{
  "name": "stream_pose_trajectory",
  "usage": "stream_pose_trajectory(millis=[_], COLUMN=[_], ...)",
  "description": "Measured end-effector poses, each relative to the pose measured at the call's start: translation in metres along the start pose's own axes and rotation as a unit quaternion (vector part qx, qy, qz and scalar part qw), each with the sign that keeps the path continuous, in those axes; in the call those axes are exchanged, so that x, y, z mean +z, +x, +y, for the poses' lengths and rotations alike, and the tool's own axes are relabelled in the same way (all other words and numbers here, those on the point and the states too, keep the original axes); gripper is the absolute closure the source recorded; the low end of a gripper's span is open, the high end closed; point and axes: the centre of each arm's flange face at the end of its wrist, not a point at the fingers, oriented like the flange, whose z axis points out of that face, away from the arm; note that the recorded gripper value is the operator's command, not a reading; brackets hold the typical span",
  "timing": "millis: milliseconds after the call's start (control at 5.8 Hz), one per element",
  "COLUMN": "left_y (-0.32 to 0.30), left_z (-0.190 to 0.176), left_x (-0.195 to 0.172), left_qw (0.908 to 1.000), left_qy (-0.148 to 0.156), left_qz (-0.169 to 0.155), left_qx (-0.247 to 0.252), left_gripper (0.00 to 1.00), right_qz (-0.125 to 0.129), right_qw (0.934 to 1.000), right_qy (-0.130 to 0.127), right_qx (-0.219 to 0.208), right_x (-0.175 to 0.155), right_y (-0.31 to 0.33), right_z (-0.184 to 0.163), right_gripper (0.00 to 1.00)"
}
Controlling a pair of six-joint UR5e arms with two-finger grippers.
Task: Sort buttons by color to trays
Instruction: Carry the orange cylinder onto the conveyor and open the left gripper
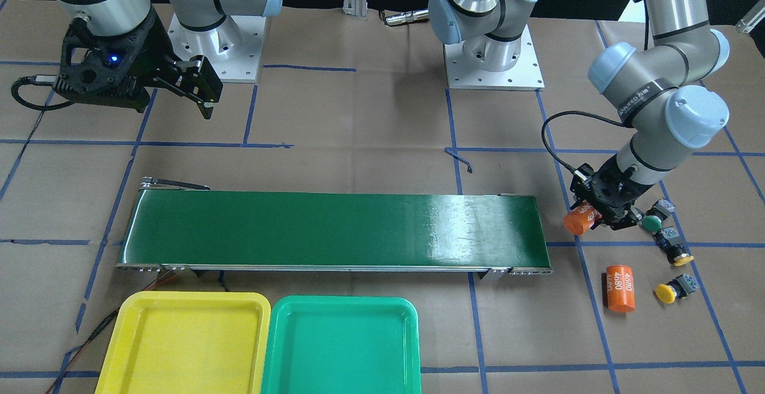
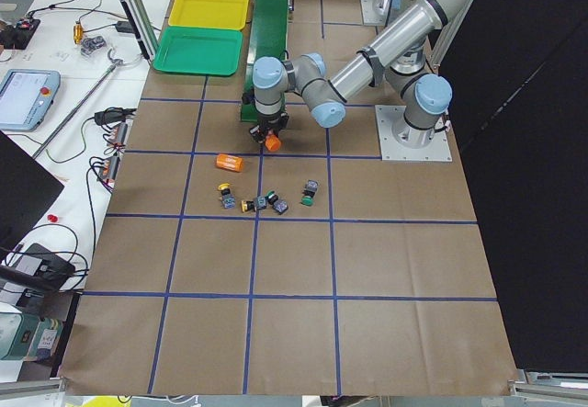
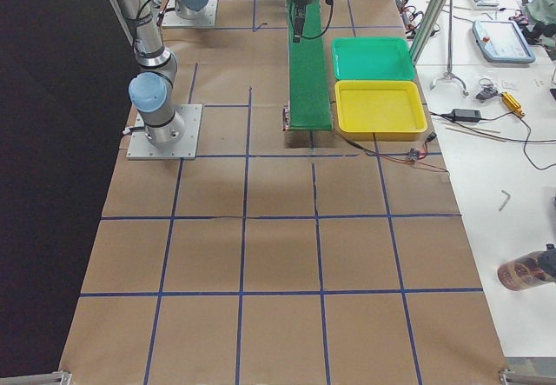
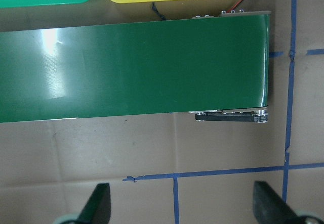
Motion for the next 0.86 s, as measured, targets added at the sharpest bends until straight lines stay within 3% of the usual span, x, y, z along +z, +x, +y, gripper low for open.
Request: stream_pose_trajectory(millis=[345, 518, 690, 863], left_y=[0.028, 0.036, 0.039, 0.040], left_z=[-0.078, -0.092, -0.096, -0.097], left_x=[-0.031, -0.028, -0.018, -0.007], left_qw=[0.9925, 0.9851, 0.9797, 0.9776], left_qy=[0.000, 0.000, -0.002, -0.004], left_qz=[0.021, 0.031, 0.043, 0.052], left_qx=[0.120, 0.169, 0.196, 0.204], left_gripper=[0.99, 0.98, 0.93, 0.57], right_qz=[-0.002, -0.003, -0.011, -0.022], right_qw=[0.9945, 0.9861, 0.9680, 0.9378], right_qy=[-0.007, -0.013, -0.020, -0.025], right_qx=[-0.104, -0.166, -0.250, -0.346], right_x=[0.007, 0.013, 0.022, 0.029], right_y=[-0.001, -0.002, -0.004, -0.007], right_z=[-0.002, 0.000, 0.002, 0.003], right_gripper=[0.00, 0.00, 0.00, 0.00])
